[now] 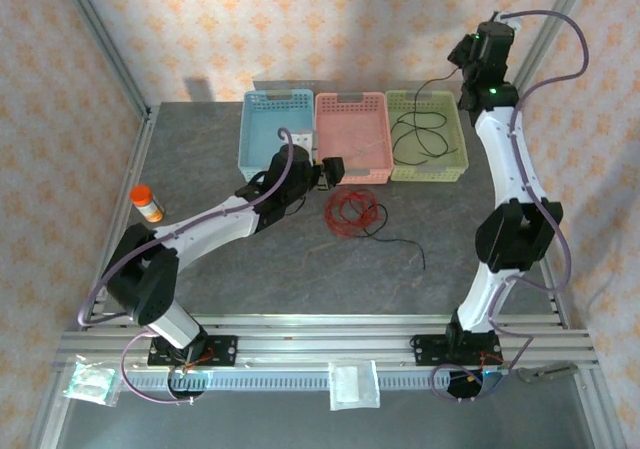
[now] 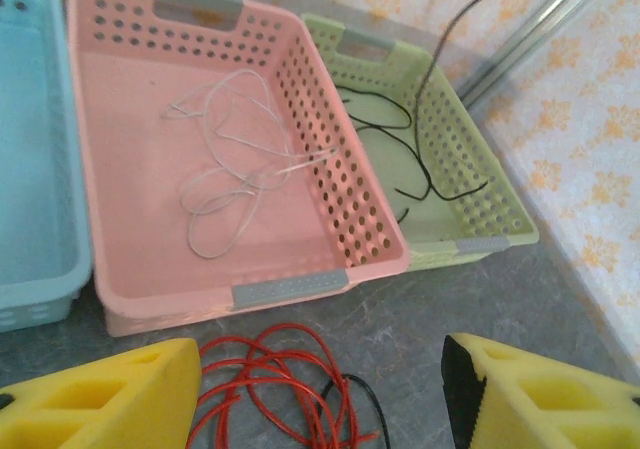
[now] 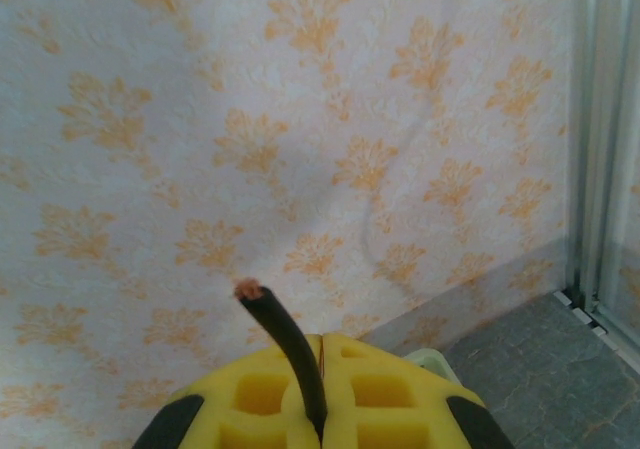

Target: Untangle the cables

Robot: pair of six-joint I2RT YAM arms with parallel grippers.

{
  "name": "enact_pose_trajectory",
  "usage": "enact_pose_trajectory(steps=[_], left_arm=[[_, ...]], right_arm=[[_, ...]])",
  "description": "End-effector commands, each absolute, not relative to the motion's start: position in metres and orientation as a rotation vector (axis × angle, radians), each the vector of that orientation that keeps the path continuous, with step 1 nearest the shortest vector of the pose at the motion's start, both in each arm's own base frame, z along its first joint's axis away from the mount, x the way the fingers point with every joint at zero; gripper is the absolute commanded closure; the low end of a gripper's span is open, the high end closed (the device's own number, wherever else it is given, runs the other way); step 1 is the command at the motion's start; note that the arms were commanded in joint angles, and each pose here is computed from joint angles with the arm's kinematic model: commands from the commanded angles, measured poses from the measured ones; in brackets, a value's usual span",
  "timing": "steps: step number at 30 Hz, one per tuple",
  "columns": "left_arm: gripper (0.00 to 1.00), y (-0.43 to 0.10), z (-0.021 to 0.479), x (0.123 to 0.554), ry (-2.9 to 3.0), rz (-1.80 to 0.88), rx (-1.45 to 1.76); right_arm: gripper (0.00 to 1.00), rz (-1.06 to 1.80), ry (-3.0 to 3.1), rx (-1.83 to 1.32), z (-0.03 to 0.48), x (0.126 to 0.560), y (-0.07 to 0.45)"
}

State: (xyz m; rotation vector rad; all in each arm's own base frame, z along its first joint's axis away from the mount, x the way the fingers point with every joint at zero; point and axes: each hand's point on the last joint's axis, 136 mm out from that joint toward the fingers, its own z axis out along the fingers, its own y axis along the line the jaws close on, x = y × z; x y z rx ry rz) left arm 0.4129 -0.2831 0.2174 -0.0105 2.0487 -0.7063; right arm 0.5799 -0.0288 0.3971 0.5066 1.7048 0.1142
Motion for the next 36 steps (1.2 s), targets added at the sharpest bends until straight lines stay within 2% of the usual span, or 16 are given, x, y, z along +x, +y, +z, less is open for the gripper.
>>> enact_pose_trajectory(steps=[1, 7, 12, 19, 23, 29, 32, 36], left_arm=[[0.34, -0.302, 0.211, 0.415, 2.102, -0.746, 0.063], [0.34, -0.318, 0.185, 0.414, 2.19, -0.669, 0.133], [0.33, -0.327, 0.166, 0.41, 2.25, -0.588, 0.189], [0.33, -0.33, 0.142, 0.401, 2.311, -0.522, 0.217], [0.33, -0.327, 0.135, 0.399, 2.324, -0.517, 0.199], [0.33, -0.321, 0.13, 0.398, 2.33, -0.489, 0.18], [0.33, -0.317, 0.129, 0.397, 2.329, -0.476, 0.164], [0.33, -0.309, 0.133, 0.396, 2.308, -0.46, 0.129]], right_arm=[[1.0, 0.186, 1.739, 0.501, 0.38, 0.6, -0.024], [1.0, 0.19, 1.839, 0.58, 0.32, 0.618, -0.027], [1.0, 0.103, 1.994, 0.644, 0.244, 0.627, -0.034], [0.99, 0.101, 2.2, 0.656, 0.165, 0.621, -0.025], [0.87, 0.112, 2.221, 0.621, 0.165, 0.618, -0.022], [0.51, 0.088, 2.202, 0.592, 0.188, 0.61, -0.024], [0.4, 0.058, 2.177, 0.582, 0.205, 0.602, -0.028], [0.32, 0.012, 2.135, 0.565, 0.233, 0.586, -0.034]])
